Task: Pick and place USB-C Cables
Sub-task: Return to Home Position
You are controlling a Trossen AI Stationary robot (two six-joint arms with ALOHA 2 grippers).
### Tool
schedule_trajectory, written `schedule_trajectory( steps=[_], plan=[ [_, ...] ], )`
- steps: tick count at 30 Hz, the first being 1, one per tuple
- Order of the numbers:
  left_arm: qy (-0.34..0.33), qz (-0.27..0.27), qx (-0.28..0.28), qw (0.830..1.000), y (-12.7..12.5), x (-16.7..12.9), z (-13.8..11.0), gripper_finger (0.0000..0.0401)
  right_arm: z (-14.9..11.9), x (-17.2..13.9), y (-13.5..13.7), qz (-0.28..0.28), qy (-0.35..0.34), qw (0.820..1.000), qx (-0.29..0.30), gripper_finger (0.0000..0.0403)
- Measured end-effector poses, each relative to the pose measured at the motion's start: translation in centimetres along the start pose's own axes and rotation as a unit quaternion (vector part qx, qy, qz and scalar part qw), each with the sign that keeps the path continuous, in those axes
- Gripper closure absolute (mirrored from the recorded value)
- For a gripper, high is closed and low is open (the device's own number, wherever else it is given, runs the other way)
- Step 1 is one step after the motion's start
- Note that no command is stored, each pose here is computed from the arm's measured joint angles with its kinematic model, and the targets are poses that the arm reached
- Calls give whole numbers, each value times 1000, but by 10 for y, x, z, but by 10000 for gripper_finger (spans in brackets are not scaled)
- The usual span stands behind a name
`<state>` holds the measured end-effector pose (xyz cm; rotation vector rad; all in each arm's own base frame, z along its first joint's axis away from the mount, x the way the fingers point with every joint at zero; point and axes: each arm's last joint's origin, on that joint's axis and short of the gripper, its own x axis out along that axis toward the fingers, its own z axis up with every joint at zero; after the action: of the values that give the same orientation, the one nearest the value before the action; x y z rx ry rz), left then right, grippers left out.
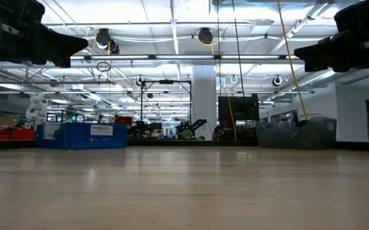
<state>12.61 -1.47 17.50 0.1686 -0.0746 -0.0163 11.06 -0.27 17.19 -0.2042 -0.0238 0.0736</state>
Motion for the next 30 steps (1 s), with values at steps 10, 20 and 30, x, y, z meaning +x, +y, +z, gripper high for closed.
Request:
schedule_trajectory(
  steps=[10,20,30],
  plan=[
    [0,0,0,1000,0,0,0,394,1,-9,1,-4,-9,1000,-5,403],
    [-1,0,0,1000,0,0,0,397,-1,-14,2,-7,-7,1000,-3,403],
    [-7,1,9,1000,0,0,2,397,-2,-14,0,-13,-1,1000,-9,403]
  ],
)
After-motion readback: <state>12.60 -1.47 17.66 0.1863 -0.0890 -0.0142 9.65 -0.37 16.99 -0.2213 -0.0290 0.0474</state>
